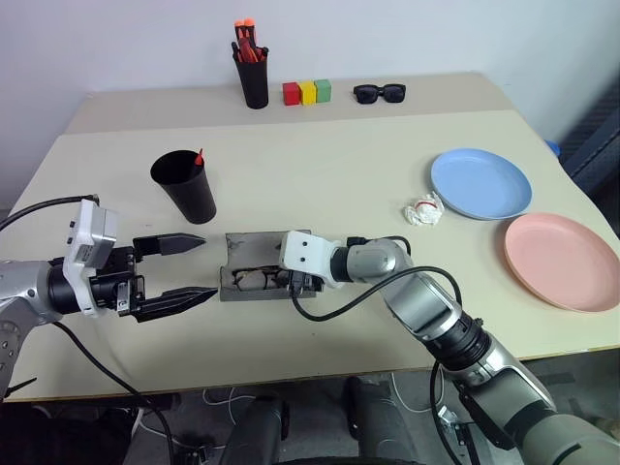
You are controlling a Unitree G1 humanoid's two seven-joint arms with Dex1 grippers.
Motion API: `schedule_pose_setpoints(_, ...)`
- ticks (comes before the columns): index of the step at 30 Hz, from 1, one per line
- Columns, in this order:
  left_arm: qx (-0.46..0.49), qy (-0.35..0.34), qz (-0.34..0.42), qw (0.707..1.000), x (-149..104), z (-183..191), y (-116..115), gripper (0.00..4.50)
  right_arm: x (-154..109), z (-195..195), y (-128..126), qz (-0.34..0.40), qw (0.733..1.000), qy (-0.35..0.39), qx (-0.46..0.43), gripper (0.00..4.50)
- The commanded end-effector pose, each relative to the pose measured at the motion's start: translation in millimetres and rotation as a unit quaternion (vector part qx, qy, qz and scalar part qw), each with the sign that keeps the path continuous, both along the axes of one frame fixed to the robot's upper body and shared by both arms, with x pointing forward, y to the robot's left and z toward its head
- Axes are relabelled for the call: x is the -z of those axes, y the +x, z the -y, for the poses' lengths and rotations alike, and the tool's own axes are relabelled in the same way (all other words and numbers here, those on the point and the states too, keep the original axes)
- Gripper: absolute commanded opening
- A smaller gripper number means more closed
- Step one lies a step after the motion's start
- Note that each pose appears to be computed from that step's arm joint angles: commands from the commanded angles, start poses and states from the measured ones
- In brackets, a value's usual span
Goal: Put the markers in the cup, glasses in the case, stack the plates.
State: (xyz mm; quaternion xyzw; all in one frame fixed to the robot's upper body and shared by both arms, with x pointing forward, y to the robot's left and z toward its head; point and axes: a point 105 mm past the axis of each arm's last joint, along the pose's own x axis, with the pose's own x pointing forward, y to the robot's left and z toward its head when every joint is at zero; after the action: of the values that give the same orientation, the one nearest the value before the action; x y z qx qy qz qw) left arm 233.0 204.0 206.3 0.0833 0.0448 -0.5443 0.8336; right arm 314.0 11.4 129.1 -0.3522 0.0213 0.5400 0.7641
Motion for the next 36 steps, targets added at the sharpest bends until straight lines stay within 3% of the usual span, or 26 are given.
schedule_pose_setpoints(1,0.000,-0.003,0.029,1.000,-7.9,1.2,5.9,4.50,-37.7,-4.6,5.8,0.060,0.997,0.053,0.002,4.45)
schedule_pose_setpoints(6,-0.026,-0.012,0.055,0.998,-12.4,3.7,27.3,4.50,-81.5,-4.8,8.8,0.082,0.985,0.152,0.009,4.45)
schedule_pose_setpoints(12,-0.064,-0.002,0.076,0.995,-5.9,16.1,64.9,4.50,-99.4,14.6,2.7,0.040,0.970,0.240,0.008,4.45)
schedule_pose_setpoints(21,-0.137,-0.001,0.126,0.983,-5.0,46.9,122.5,0.05,-79.0,54.9,-16.7,-0.044,0.958,0.283,0.018,4.49)
schedule_pose_setpoints(26,-0.172,0.037,0.122,0.977,9.7,47.5,146.4,0.05,-61.0,81.4,-24.1,-0.058,0.965,0.254,0.040,4.49)
schedule_pose_setpoints(30,-0.160,0.079,0.066,0.982,35.9,54.7,149.4,0.05,-60.4,79.9,-26.3,-0.055,0.965,0.251,0.042,4.49)
schedule_pose_setpoints(36,-0.164,0.067,-0.026,0.984,49.5,62.9,150.9,0.05,-56.5,73.7,-24.9,-0.050,0.968,0.244,0.041,4.49)
